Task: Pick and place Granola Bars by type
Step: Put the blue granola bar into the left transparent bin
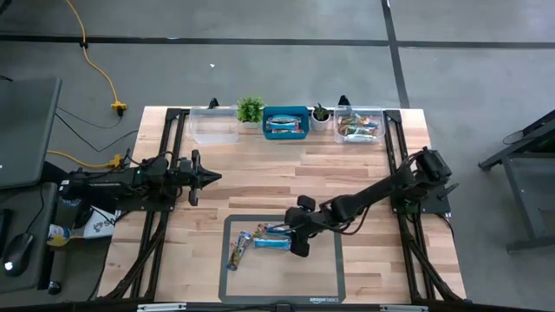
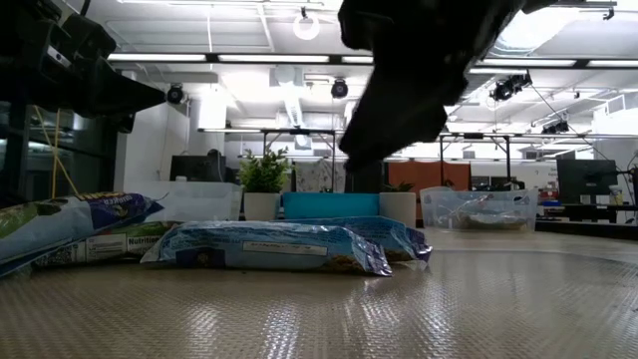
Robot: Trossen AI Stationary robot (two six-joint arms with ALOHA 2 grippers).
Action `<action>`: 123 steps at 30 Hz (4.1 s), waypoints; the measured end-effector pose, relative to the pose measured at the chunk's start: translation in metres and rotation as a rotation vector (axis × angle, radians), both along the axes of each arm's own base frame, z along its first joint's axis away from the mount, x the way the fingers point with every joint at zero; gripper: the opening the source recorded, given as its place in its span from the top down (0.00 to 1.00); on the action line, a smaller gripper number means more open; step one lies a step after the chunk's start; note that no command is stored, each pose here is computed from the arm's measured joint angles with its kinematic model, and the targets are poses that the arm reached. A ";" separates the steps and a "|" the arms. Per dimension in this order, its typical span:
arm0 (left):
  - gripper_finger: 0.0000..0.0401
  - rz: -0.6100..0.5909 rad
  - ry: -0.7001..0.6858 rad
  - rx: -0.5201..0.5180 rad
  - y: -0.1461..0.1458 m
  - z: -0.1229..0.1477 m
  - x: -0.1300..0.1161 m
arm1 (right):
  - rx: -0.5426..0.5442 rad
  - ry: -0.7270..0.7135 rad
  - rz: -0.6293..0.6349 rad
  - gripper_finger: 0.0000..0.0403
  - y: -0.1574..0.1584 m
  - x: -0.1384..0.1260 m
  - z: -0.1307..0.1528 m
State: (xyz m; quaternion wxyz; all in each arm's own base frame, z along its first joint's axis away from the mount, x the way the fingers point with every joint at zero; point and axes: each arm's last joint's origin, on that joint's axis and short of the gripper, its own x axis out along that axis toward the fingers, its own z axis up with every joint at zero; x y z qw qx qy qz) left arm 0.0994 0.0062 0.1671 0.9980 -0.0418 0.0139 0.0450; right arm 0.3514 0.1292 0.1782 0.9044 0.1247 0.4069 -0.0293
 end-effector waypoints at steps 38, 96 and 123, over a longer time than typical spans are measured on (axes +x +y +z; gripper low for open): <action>1.00 -0.001 0.000 0.000 0.000 0.000 0.000 | -0.094 0.179 0.121 0.54 0.007 -0.003 -0.042; 1.00 0.000 0.000 0.000 0.000 0.000 0.000 | -0.024 0.344 0.018 0.90 -0.009 -0.018 -0.033; 1.00 0.000 0.000 0.000 0.000 0.000 0.000 | -0.053 -0.216 -0.169 0.94 -0.049 0.007 0.049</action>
